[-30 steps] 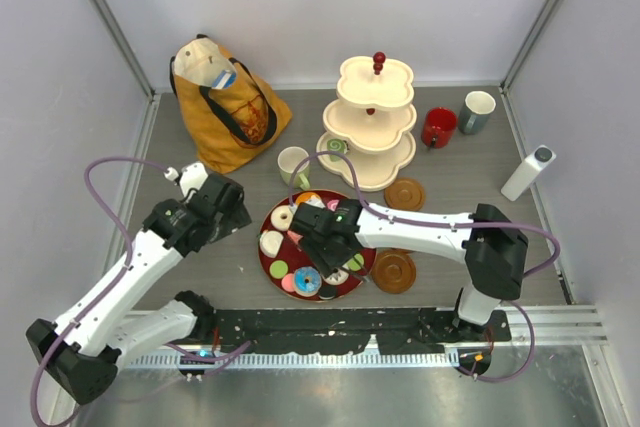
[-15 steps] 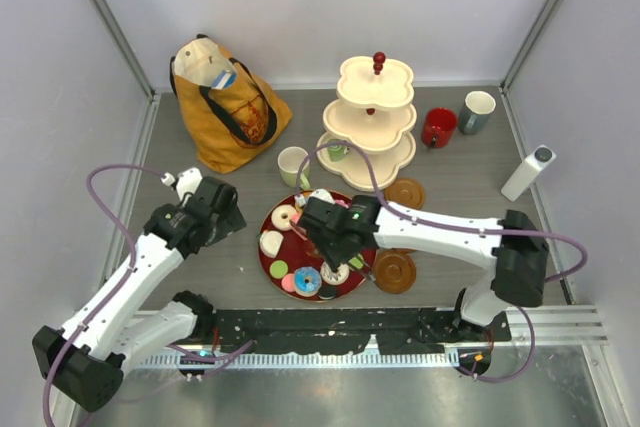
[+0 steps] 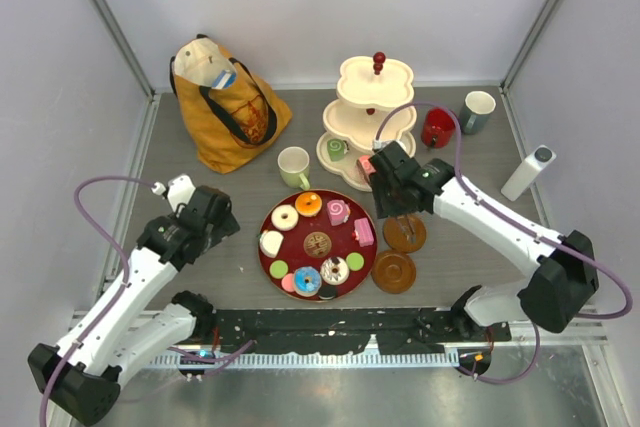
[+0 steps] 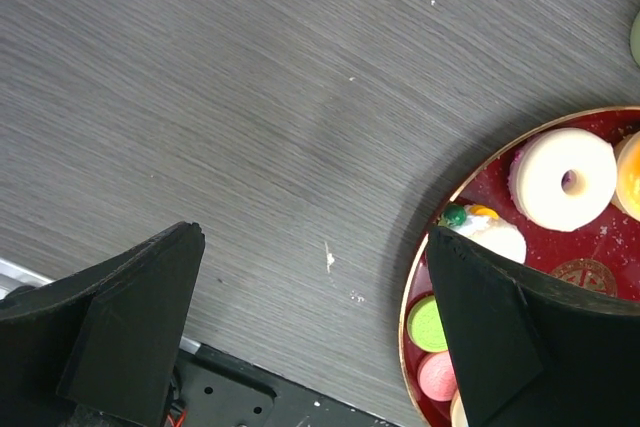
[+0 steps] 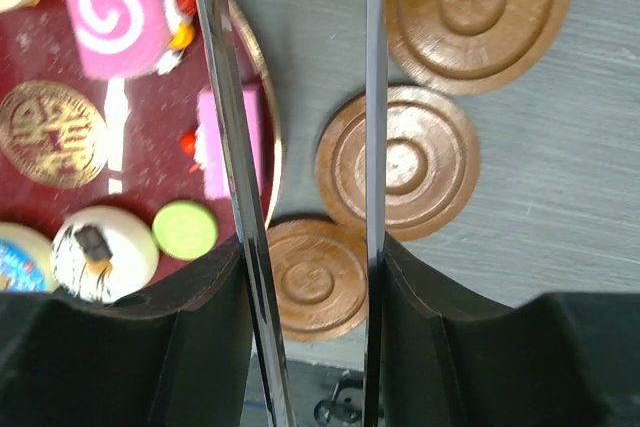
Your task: Serve the afternoon tea
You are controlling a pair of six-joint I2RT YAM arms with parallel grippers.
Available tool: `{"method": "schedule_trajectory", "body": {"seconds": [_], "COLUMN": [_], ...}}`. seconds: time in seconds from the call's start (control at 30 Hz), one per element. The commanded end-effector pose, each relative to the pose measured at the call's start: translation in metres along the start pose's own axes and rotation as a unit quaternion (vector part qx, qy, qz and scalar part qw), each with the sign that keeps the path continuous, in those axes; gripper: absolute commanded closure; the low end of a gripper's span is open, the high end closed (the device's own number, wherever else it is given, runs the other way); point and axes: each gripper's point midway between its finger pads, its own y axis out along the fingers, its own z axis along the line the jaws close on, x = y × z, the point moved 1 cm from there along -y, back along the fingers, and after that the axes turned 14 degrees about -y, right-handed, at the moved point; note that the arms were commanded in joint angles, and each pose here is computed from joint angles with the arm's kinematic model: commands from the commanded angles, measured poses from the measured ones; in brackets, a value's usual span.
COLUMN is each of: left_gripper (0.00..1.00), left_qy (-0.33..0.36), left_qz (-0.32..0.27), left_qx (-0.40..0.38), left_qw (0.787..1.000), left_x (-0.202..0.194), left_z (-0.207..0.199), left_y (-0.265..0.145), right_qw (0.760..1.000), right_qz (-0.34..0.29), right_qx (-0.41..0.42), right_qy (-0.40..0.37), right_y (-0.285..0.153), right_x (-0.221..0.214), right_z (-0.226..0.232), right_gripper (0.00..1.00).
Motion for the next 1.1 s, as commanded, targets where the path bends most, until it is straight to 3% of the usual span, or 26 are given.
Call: {"method": "schedule_trajectory", "body": {"seconds": [0.0,0.1,0.47,0.8,1.07], "left_gripper": [0.00,0.00,0.00,0.00,0.00], "left_qy": [-0.026,-0.030,-0.045,0.025,0.080], "left_qz": [-0.031,-0.035,-0.028,0.003,0.015], "left_qx": [-0.003,0.000,-0.018,-0.020,-0.034], "left_qw": [0.999,0.999,0.998,0.999,0.996], "left_x": [0.007,0.007,0.009,0.024,0.022], "left_z": [-0.001,0.001,-0.001,-0.005,-0.008], "left_y": [0.005,0.008,-0.003,-0.037,-0.038], "right_qw": [1.000,0.999,0.999,1.000,1.000], "right_qz": [-0.031,-0.023,-0.011,-0.006,-0.005], "right_qx": [-0.004,-0.035,-0.029,-0.028,-0.018], "right_qy": [0.000,0.006,0.007,0.009,0.020], "right_y": [0.020,0.036,0.079,0.080,0.071], "right_x": [0.028,0.039,0.058,0.057,0.053], "right_z": [-0.014,-0.029,-0.028,-0.030,-0.028], "right_gripper": [0.57,0.57,0.56,0.34,0.31]}}
